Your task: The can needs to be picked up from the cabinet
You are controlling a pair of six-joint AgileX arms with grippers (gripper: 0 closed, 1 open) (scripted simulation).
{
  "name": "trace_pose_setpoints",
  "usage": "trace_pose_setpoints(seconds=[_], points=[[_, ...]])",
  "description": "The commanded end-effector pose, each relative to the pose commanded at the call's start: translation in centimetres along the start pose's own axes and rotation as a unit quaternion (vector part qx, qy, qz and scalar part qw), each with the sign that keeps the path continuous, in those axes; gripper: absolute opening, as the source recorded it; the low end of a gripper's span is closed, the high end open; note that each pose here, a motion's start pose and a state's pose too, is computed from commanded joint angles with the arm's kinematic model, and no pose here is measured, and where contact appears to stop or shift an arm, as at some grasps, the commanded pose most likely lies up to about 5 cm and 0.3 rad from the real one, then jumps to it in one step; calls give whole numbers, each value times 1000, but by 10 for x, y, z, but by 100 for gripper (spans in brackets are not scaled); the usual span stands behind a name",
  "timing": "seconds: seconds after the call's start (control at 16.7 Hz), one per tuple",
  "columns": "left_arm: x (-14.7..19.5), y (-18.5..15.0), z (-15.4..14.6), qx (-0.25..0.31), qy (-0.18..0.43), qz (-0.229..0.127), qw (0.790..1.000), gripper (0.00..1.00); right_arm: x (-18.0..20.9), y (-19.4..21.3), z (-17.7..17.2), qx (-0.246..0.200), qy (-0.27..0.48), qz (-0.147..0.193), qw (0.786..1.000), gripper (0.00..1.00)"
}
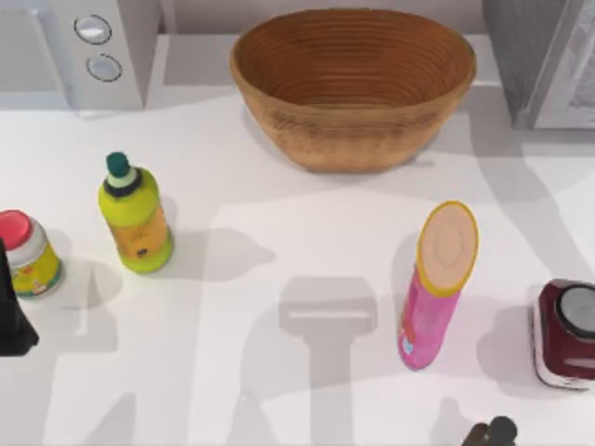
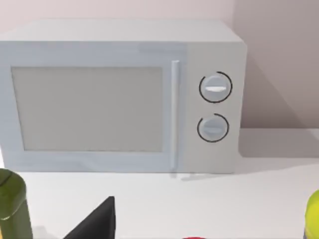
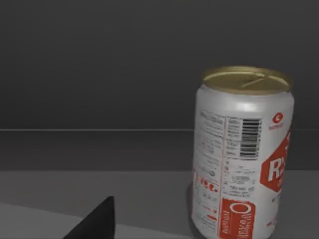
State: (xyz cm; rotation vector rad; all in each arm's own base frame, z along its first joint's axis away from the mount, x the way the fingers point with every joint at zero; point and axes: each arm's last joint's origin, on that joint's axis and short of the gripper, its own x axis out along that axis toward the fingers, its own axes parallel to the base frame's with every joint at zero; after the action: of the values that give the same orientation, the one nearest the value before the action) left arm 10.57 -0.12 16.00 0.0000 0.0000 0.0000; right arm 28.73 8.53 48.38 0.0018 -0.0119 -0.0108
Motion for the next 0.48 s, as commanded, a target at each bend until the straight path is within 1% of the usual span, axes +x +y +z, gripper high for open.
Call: trace_pose_setpoints(seconds=[0.12, 0.48], points=[[0, 0, 0, 0, 0, 0, 1000, 100, 10, 1, 0, 0, 1, 1, 1000, 100], [0, 0, 0, 0, 0, 0, 1000, 100, 57, 2, -1, -1, 1, 1, 1000, 100]])
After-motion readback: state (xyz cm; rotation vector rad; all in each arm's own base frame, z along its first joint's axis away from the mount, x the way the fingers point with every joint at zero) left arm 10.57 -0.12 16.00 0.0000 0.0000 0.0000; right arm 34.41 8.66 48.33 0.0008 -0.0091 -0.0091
